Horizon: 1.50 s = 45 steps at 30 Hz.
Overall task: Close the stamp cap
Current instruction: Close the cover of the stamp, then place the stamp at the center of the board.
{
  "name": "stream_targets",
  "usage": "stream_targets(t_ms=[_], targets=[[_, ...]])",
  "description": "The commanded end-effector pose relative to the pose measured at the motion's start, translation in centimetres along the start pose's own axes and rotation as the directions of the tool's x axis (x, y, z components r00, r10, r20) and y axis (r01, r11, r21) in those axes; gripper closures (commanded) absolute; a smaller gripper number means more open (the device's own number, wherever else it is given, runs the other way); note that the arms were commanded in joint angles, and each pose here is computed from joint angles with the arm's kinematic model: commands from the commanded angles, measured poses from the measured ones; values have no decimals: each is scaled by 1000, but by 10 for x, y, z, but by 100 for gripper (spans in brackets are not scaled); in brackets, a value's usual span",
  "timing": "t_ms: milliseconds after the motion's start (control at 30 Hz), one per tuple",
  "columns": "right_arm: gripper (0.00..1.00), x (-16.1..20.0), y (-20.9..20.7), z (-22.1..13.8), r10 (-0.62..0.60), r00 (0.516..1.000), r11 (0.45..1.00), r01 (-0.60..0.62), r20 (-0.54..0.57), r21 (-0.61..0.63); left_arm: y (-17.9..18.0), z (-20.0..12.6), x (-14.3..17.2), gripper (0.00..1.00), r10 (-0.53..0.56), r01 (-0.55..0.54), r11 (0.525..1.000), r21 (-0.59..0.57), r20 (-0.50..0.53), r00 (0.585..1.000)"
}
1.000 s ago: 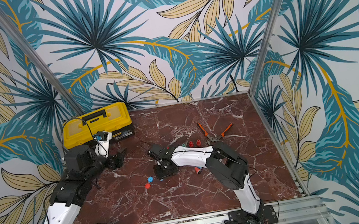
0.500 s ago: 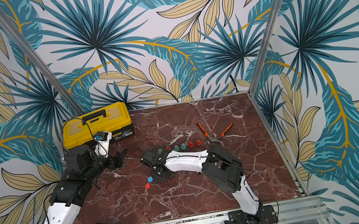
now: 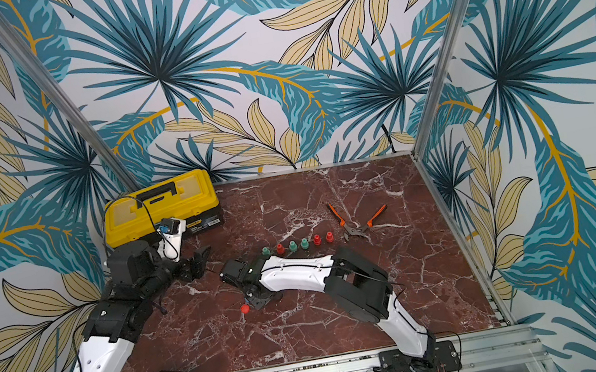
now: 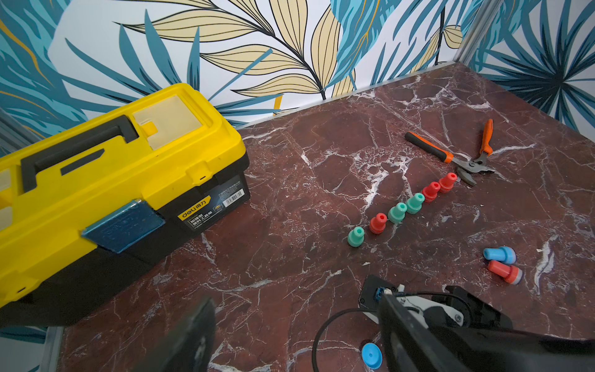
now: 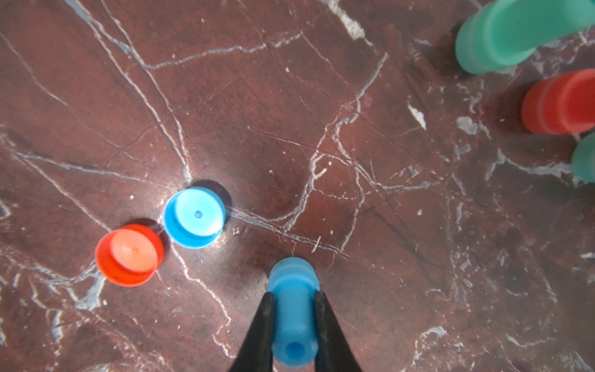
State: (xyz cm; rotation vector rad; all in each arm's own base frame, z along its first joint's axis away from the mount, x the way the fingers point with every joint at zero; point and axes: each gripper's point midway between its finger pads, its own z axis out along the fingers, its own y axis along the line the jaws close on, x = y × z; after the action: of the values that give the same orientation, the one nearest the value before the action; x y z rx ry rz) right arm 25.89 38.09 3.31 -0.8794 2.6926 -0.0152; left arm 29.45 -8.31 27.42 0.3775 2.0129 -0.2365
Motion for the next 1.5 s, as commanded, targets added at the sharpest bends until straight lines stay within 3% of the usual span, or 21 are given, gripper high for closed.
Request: stream_targets(t_ms=[0, 200, 400, 667, 900, 1167, 1467], targets=[[100, 63, 1, 47, 1, 972, 1000, -8, -236, -28, -1, 0, 2, 19, -29, 29, 1000, 9, 1, 1000], [100, 31, -16, 24, 109, 983, 993, -113, -150, -22, -9, -1, -3, 19, -100, 99, 993, 58, 8, 995], [99, 7, -64, -8, 260, 964, 965, -261, -54, -22, -6, 1, 1, 19, -76, 76, 996, 42, 1, 997], [98, 29, -162, -17, 430, 902, 902, -428, -34, 52, -7, 5, 6, 19, -80, 81, 996, 47, -19, 997], [97, 47, -222, -15, 525, 850, 847, -520, -26, 115, -8, 7, 6, 19, -95, 97, 994, 56, -25, 995], [96, 56, -248, 1, 595, 803, 800, -588, -33, 117, -8, 13, 10, 19, -121, 123, 990, 62, -47, 992], [90, 60, -256, 11, 607, 792, 791, -597, -58, 132, -8, 14, 11, 19, -121, 124, 990, 60, -50, 991]])
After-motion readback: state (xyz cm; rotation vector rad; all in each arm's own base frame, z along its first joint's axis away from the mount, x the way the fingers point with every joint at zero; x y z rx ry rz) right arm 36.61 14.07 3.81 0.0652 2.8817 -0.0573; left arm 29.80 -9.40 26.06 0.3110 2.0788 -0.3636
